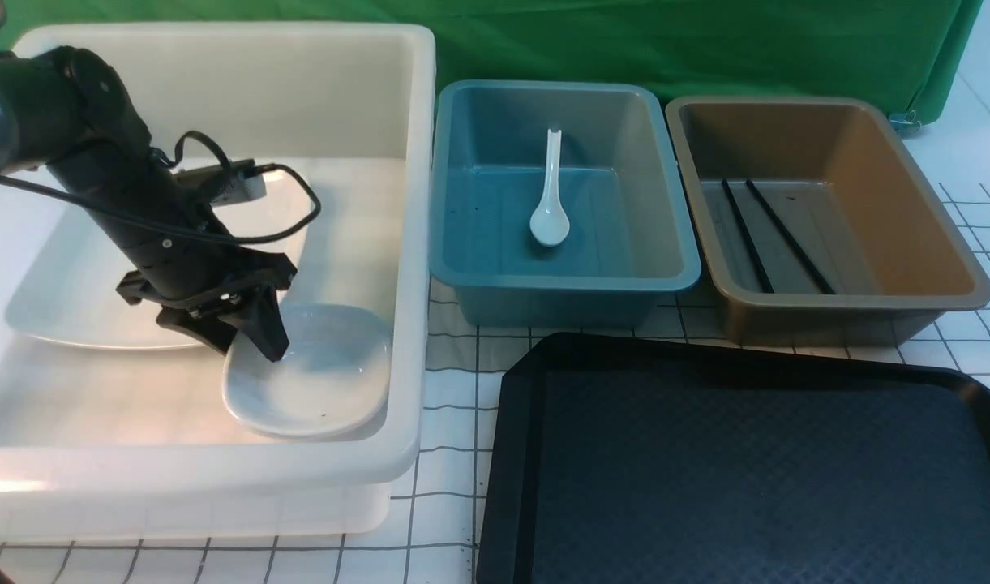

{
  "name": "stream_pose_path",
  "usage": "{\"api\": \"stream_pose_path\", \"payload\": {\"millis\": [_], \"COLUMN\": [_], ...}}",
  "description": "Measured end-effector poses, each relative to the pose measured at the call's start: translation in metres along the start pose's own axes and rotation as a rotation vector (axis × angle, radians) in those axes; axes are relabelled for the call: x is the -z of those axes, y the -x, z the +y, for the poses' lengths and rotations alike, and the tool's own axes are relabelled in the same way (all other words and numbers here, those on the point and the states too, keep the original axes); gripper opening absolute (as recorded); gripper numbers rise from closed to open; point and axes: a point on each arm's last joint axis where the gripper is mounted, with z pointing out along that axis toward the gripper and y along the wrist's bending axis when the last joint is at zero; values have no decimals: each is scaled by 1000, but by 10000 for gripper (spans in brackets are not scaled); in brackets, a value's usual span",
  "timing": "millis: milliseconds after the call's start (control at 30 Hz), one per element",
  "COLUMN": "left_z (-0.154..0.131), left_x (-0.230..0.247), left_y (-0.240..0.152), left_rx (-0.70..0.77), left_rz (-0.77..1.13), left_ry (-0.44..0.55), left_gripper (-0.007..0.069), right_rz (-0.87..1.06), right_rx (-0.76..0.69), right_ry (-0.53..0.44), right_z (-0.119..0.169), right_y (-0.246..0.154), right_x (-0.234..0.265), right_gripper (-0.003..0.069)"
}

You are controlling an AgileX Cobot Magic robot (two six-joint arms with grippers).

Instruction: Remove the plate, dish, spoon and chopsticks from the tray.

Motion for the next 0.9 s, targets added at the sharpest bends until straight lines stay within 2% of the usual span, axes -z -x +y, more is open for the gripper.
{"api": "stream_pose_path", "payload": {"millis": [67, 133, 167, 233, 333, 367, 433, 467, 533, 567, 633, 733, 900], "left_z": [0, -1, -2, -4, -8, -12, -15, -18, -23, -24, -33, -44, -58], "left_x": [5, 16, 23, 38, 54, 66, 80, 93, 112, 119, 143, 170, 202], "left_y": [2, 8, 12, 16, 17, 14, 10, 5, -3, -5, -16, -31, -51], "left_rx": [-6, 6, 18, 42, 42, 39, 26, 12, -7, -13, -29, -46, -67], "left_rz": [3, -11, -34, -80, -124, -149, -176, -202, -243, -258, -318, -389, -504], "left_ry": [11, 32, 45, 64, 74, 86, 111, 138, 173, 185, 203, 213, 220], "left_gripper": [409, 450, 457, 454, 407, 332, 241, 165, 65, 39, 4, -6, -6], "right_rz": [1, -5, -5, -7, -8, -25, -48, -72, -114, -135, -204, -352, -621], "right_rx": [5, 12, 23, 39, 54, 58, 59, 59, 59, 59, 62, 77, 85], "right_ry": [0, 0, 0, 0, 0, 0, 0, 0, 0, 0, 0, -3, -8], "right_z": [0, 0, 0, 0, 0, 0, 0, 0, 0, -1, -1, -2, -3], "right_y": [0, 3, 4, 7, 10, 10, 6, 0, -12, -18, -34, -57, -82], "right_x": [1, 6, 9, 17, 28, 35, 43, 51, 62, 68, 78, 84, 60], "right_gripper": [182, 119, 73, 25, 12, 8, 6, 6, 6, 6, 6, 6, 6]}}
